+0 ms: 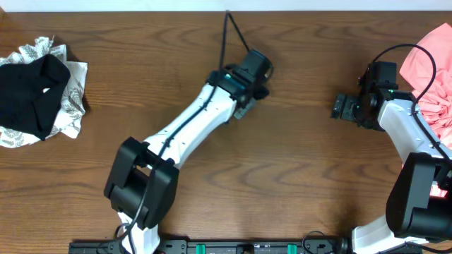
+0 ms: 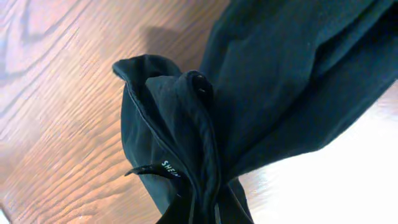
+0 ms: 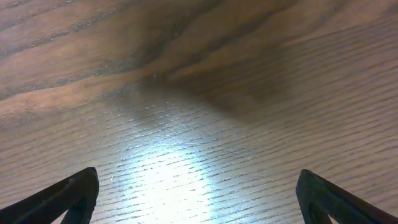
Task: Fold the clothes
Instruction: 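Lift the black bundle with the left gripper and carry it left, then lower the black bundle into the left box onto the patterned clothes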
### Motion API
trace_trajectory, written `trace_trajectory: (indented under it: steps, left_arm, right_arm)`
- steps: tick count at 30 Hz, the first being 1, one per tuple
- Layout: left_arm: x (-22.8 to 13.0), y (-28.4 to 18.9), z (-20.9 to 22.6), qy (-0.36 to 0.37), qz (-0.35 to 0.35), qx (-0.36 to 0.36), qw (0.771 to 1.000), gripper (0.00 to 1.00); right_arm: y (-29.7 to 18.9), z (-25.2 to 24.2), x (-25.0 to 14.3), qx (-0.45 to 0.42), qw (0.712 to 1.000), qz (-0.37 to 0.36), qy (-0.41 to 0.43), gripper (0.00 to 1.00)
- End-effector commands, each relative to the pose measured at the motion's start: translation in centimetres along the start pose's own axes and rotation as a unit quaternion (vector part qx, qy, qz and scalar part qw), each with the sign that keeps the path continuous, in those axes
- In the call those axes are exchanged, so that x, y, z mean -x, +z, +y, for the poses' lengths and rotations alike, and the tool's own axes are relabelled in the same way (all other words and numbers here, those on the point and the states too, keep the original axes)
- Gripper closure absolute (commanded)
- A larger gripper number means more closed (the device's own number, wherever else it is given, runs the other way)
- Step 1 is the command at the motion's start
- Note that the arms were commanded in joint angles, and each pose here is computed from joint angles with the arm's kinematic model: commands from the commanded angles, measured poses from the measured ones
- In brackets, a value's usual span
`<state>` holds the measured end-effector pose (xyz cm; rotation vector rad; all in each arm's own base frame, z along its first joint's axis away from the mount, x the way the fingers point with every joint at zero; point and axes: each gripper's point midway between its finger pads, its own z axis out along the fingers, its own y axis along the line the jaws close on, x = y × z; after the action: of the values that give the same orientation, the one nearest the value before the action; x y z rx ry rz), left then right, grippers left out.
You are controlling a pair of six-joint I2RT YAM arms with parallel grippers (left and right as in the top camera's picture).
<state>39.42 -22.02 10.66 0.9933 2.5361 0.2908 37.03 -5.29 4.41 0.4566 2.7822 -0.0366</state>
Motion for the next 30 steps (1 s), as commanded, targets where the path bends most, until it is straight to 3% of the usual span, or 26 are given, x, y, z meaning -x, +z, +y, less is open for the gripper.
trace_trajectory:
  steps: [1,18,23,30]
  left_arm:
    - [0.4,-0.7,2.1,0.004,-0.008,0.032,0.999,0.94]
    - [-1.0,-3.2,19.6,-0.042,0.004,0.218,0.975,0.94]
    - [-3.8,-4.4,27.0,-0.052,0.034,0.303,0.951,0.94]
    - [-9.1,-5.6,35.9,-0.079,0.059,0.367,0.925,0.94]
  right_arm:
    - [0.1,0.3,-0.3,0.001,1.000,0.003,0.003,0.01]
    - [0.1,0.3,-0.1,0.002,1.000,0.000,0.003,0.01]
    - [0.1,0.3,-0.1,0.002,1.000,0.000,0.003,0.01]
    - [0.1,0.3,-0.1,0.002,1.000,0.000,0.003,0.01]
